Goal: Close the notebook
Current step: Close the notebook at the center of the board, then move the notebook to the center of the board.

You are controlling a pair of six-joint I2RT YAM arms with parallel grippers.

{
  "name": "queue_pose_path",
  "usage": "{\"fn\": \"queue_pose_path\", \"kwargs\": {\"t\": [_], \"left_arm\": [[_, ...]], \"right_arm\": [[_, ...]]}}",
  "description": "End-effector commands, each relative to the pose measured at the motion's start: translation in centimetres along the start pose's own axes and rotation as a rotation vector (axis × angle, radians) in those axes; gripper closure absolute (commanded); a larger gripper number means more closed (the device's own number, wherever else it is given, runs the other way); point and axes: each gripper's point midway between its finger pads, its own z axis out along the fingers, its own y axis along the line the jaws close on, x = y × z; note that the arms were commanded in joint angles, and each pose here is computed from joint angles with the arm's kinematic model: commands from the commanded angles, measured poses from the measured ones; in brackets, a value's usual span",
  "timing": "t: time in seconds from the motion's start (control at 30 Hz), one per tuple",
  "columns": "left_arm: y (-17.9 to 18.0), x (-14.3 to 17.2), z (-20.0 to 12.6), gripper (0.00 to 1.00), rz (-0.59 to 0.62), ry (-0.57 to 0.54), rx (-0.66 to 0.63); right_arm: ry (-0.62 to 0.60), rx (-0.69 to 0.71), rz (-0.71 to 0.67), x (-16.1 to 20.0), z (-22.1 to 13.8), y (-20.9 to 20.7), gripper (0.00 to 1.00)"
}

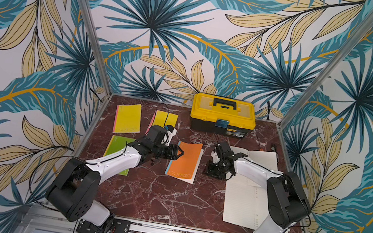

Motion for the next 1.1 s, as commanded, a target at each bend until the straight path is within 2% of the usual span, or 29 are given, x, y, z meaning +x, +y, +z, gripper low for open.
{"fn": "queue_pose_path", "kwargs": {"t": [0.0, 0.23, 0.47, 1.07], "left_arm": [[1.6, 0.3, -0.1, 0.46, 0.007, 0.013, -0.100], [3.0, 1.1, 1.0, 0.46, -0.016, 0.054, -0.142], [3.5, 1.4, 1.6, 0.46, -0.024, 0.077, -0.164], [4.9, 2.4, 3.1, 0.48, -0.035, 0.148, -0.207]], "right_arm": [[0.006, 0.034, -0.004, 0.9, -1.7, -0.7, 0.56], [-0.010, -0.049, -0.036, 0.3, -3.7, 1.5, 0.48], [0.003, -0.103, -0.059, -0.6, -3.6, 3.1, 0.40], [0.061, -0.104, -0.093, -2.5, -0.3, 5.0, 0.43]]}}
